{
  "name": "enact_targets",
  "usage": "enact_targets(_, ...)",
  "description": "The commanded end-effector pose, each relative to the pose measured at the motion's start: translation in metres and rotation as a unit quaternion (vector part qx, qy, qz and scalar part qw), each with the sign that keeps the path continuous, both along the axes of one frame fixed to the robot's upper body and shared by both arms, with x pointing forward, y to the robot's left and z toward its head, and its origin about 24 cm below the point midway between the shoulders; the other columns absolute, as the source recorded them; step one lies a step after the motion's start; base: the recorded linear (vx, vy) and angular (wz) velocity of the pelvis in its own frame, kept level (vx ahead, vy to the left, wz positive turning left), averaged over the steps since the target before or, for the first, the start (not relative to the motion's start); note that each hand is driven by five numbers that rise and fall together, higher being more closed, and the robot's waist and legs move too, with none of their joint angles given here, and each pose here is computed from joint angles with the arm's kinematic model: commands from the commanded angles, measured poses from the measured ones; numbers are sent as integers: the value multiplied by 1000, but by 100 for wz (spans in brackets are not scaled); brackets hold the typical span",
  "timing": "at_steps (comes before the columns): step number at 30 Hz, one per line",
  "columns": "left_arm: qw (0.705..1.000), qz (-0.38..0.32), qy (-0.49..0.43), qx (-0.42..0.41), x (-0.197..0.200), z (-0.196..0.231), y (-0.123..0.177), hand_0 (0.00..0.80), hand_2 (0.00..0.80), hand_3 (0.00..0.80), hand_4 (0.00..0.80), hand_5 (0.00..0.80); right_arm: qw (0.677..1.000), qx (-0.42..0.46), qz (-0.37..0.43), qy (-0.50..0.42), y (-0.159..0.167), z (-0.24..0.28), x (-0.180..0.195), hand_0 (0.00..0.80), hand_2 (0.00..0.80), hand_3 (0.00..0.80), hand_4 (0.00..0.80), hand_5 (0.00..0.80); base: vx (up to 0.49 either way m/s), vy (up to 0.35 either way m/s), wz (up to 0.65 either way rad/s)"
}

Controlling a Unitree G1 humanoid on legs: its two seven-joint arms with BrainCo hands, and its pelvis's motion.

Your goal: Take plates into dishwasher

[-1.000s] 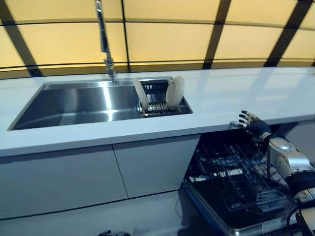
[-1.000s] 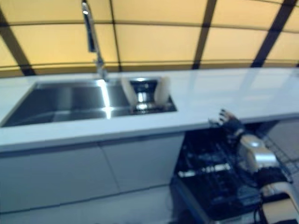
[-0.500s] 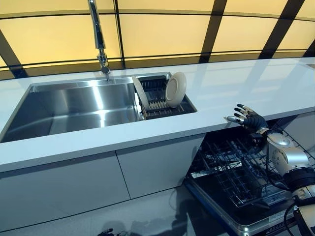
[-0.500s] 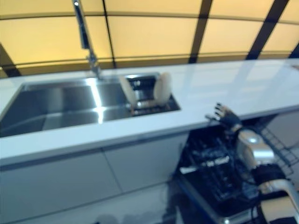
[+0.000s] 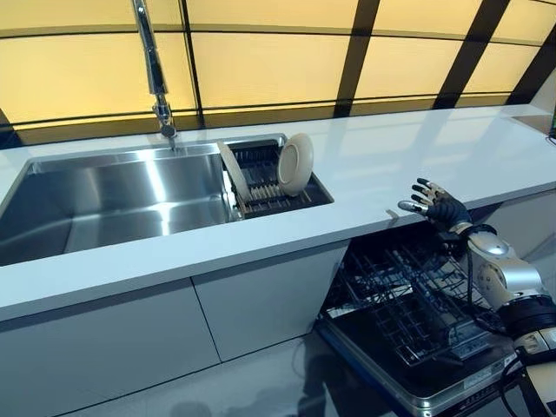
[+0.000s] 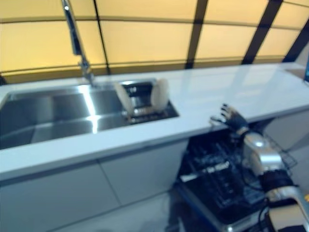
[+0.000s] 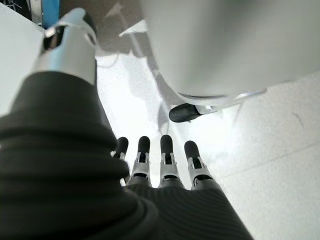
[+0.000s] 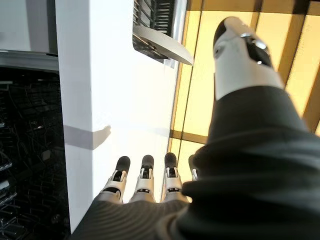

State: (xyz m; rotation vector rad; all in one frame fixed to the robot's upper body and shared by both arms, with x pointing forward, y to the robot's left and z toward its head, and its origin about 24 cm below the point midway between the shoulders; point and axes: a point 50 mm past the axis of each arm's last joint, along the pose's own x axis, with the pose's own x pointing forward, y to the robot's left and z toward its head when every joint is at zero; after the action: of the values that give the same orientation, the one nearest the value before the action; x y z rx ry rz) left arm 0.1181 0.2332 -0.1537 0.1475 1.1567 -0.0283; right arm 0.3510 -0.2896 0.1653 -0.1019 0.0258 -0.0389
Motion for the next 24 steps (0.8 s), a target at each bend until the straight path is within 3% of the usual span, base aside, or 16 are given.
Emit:
enact_targets(1,999,0,-32,10,21,10,12,0,0,0,0,0,997,10,12,-80,7,48,12,0,0,0,0,0,36,-81,7)
enact_targets(24,1000,6,0,-3,-3,1,7,0,0,0,0,0,997,-11,9,-73,26,95,38,0,0,0,0,0,39,-34,9)
